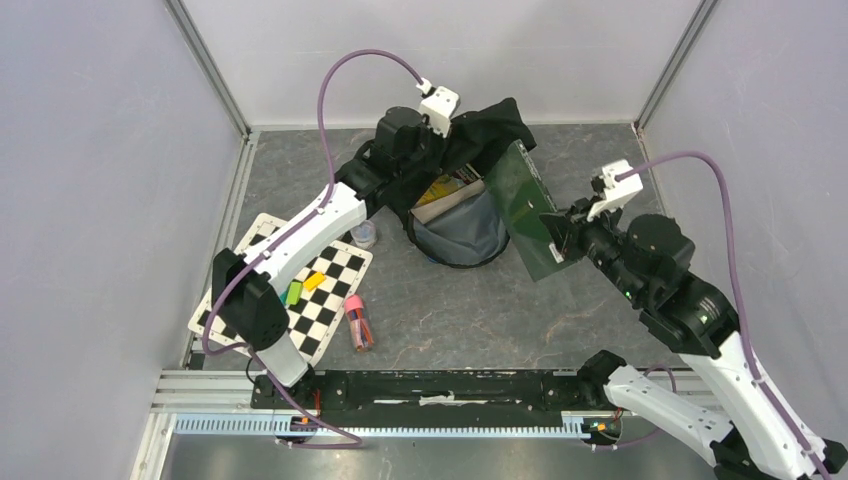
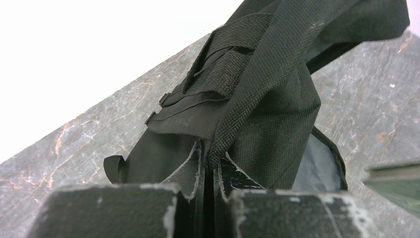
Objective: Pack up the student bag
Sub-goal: Place the book in the student bag.
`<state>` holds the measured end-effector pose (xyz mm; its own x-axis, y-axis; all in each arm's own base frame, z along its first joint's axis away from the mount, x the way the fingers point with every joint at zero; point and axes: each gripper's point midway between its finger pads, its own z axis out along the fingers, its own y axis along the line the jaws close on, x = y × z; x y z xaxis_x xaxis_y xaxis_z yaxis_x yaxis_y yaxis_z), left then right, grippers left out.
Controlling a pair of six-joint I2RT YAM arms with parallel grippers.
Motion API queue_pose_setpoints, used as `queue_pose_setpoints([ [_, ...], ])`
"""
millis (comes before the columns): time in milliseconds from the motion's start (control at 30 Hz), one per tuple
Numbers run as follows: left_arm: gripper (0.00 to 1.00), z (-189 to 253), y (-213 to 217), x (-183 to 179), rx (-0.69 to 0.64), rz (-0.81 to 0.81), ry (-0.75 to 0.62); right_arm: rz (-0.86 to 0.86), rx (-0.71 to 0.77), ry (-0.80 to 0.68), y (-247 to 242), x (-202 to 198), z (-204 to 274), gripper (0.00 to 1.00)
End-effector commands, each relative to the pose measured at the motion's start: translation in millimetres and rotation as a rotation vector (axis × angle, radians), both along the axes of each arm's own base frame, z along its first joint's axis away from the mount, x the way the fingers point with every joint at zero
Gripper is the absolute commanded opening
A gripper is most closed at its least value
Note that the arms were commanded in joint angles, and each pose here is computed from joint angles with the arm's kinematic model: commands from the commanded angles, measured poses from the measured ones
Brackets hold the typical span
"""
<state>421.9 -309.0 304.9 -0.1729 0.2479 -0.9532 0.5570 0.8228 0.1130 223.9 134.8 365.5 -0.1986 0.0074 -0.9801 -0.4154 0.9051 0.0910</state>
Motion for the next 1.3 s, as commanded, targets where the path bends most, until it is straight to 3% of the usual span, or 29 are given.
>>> queue_pose_setpoints([
  [0,0.02,50,10,2,-0.183,0.011,-0.022,0.028,0.209,-0.002,9,-13,11,0.00],
  [200,0.02,74,5,-21,-0.324,-0.108,-0.003,0.016,0.385,0.130,23,-15,-41,0.00],
  [333,0.02,76,7,-33,-0.331,-0.159,-0.014,-0.006,0.561,0.193,37,-6,-59,0.00],
  [733,0.02,71,11,-52,-0.356,-0.248,-0.017,-0.191,0.993,0.201,35,33,-55,0.00],
  [1267,0.02,70,13,-67,-0.384,-0.294,-0.034,-0.436,1.230,0.252,33,82,-78,0.00],
])
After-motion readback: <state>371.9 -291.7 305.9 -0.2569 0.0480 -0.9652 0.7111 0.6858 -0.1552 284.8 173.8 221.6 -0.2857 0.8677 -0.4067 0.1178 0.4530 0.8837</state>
